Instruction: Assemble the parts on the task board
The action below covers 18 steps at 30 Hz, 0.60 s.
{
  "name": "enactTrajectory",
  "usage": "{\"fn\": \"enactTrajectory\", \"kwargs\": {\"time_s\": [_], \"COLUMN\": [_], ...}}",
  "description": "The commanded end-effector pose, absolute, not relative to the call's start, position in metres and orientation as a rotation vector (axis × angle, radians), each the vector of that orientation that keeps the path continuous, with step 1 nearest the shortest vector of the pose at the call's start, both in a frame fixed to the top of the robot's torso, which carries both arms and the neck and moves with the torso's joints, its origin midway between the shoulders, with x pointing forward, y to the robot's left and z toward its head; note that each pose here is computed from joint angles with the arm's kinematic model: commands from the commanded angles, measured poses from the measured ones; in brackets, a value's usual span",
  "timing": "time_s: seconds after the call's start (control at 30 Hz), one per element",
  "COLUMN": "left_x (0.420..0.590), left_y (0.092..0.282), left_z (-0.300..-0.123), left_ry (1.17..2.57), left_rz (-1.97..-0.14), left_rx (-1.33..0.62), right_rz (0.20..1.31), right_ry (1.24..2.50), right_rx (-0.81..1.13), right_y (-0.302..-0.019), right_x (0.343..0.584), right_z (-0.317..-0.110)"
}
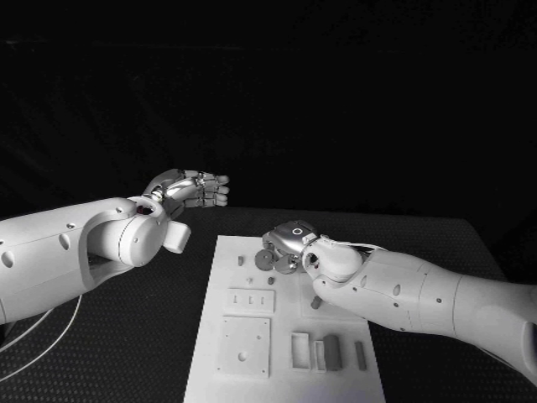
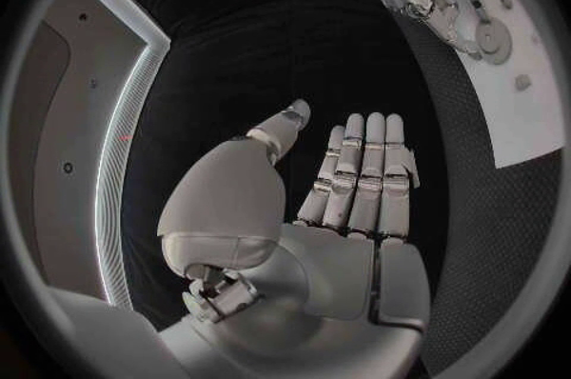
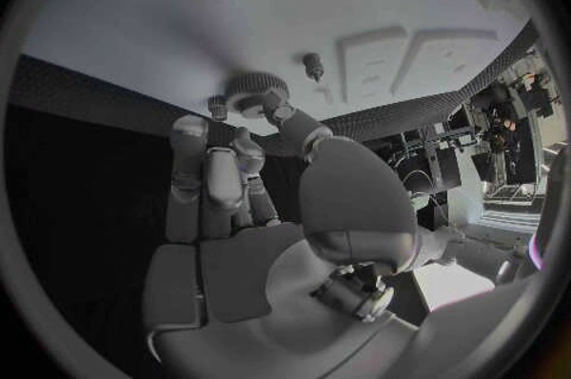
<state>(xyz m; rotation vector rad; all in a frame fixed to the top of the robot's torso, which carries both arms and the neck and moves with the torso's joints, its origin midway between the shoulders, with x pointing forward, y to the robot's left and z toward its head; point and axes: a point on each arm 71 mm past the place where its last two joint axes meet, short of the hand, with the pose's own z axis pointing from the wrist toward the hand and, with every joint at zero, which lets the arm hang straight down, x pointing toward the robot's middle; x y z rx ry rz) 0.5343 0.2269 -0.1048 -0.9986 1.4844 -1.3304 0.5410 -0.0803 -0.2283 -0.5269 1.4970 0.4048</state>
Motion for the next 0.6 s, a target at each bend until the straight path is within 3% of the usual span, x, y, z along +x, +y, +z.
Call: {"fn": "enactTrajectory", "kwargs": {"time_s": [0.03, 0.6], "left_x": [0.5342, 0.5341], "left_y": [0.224, 0.2254], "left_z": [-0.1033, -0.1032], "left_ry": [1.487, 1.485], "left_rz": [-1.348, -1.345], "left_rx": [-0.982, -0.983], "right_rz": [0.403, 0.418], "right_ry": [1.504, 1.503], "right_rx": [-0.529, -0.507], "right_y": [-0.0793, -0.0826], "right_x": [0.541, 0.5413], "right_z": [-0.2293, -0.2289]}}
